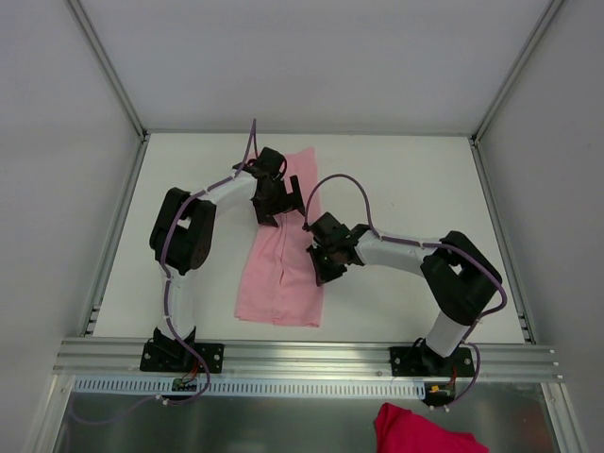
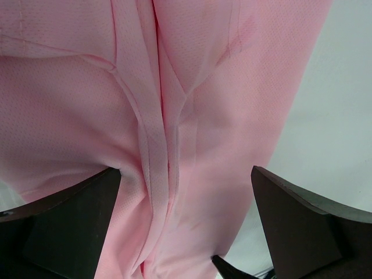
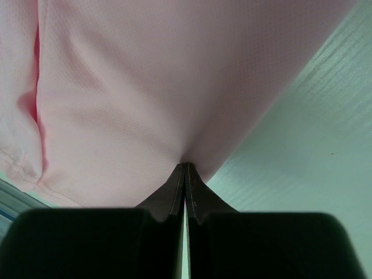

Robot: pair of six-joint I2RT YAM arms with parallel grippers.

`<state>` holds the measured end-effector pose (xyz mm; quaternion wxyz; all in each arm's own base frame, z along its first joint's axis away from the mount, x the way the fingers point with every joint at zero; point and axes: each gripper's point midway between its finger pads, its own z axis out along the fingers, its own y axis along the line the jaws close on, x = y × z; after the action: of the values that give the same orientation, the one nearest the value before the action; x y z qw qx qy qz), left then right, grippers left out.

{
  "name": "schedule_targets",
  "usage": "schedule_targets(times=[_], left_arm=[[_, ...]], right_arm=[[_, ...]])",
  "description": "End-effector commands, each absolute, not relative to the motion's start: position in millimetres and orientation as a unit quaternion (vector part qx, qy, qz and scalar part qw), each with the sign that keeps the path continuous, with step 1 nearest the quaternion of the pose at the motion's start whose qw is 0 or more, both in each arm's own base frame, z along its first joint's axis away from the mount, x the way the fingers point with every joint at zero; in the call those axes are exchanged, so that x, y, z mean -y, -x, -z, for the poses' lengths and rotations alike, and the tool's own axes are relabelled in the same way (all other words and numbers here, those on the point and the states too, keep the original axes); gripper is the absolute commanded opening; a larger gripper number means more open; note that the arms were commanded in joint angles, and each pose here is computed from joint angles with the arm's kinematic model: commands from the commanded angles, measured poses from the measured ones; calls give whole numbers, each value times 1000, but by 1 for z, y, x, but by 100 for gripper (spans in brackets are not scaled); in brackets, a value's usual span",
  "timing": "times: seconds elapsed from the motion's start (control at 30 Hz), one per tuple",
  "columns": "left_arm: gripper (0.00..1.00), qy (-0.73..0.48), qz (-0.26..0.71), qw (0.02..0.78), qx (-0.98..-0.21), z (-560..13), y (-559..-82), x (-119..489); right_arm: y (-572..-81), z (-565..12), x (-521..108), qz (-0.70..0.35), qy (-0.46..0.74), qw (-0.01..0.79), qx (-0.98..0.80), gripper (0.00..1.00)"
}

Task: Fold and stack the t-shirts
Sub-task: Rotate the tshirt 90 degrees

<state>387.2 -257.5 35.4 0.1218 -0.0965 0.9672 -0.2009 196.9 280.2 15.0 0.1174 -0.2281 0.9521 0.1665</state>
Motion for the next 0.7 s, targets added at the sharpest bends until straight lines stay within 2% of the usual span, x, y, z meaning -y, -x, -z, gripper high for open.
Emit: schedule_targets(times=[0.0,0.53,0.67], left_arm=[[99,91,207,104,-969,-36,-384,259],[99,64,272,75,-957,-41,-386,283],[99,61,279,76,-955,-42,-388,287]], right_arm=[[-199,-4,-257,-114,238,128,-956,1],[-228,-15,-197,64,235,177,-954,1],[-226,-14,-187,90,244,166,-951,1]])
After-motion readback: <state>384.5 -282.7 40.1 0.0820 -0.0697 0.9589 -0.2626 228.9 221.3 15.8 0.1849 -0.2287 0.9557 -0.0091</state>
